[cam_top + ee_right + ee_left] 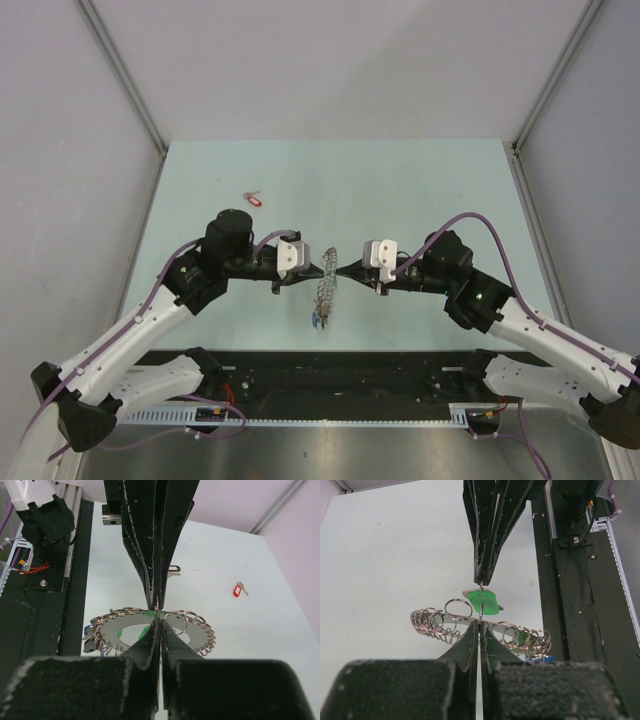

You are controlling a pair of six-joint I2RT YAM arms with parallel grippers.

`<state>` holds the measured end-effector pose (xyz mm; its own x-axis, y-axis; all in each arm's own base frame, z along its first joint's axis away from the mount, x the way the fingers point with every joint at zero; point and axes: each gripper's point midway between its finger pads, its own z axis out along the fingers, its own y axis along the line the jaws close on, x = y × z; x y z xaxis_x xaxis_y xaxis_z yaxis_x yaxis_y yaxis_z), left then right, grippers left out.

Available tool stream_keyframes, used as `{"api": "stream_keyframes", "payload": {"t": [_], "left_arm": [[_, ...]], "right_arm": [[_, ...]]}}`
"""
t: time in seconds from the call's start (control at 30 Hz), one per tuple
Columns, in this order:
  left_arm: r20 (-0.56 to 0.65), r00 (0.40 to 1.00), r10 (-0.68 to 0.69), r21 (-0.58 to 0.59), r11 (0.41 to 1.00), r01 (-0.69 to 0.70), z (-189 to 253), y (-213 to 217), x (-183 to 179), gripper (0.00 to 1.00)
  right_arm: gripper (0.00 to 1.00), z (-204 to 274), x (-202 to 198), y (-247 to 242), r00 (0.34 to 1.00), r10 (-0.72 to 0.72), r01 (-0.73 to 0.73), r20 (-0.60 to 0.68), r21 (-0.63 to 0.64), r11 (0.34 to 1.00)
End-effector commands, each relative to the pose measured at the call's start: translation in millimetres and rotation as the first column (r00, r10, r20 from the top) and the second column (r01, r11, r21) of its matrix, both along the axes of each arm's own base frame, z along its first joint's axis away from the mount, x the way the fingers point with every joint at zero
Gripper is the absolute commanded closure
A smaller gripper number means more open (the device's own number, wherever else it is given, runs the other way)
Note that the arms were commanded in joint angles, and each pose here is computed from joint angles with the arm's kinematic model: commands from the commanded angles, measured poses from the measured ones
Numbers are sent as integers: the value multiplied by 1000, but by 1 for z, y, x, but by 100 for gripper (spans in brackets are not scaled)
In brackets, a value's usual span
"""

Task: Put the keys on the keyring

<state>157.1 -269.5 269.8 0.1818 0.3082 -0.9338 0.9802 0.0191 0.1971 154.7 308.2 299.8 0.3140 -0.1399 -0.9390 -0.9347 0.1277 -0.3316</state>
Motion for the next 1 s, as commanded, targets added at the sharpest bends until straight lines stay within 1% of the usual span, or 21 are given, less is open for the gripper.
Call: {"api": "stream_keyframes", "payload": {"t": [0.0,0.6,0.97], "left_arm": [[51,997,-58,-63,996,62,19,-7,-7,100],[49,997,-57,-62,996,60,18,-7,-6,100],[51,998,-47,-59,997,50,17,-7,-4,100]], "right_arm": [[100,14,0,3,1000,0,-1,23,46,999],[100,11,1,7,1000,12,-13,15,42,999],[100,17,0,-1,1000,-16,14,23,50,999]]}}
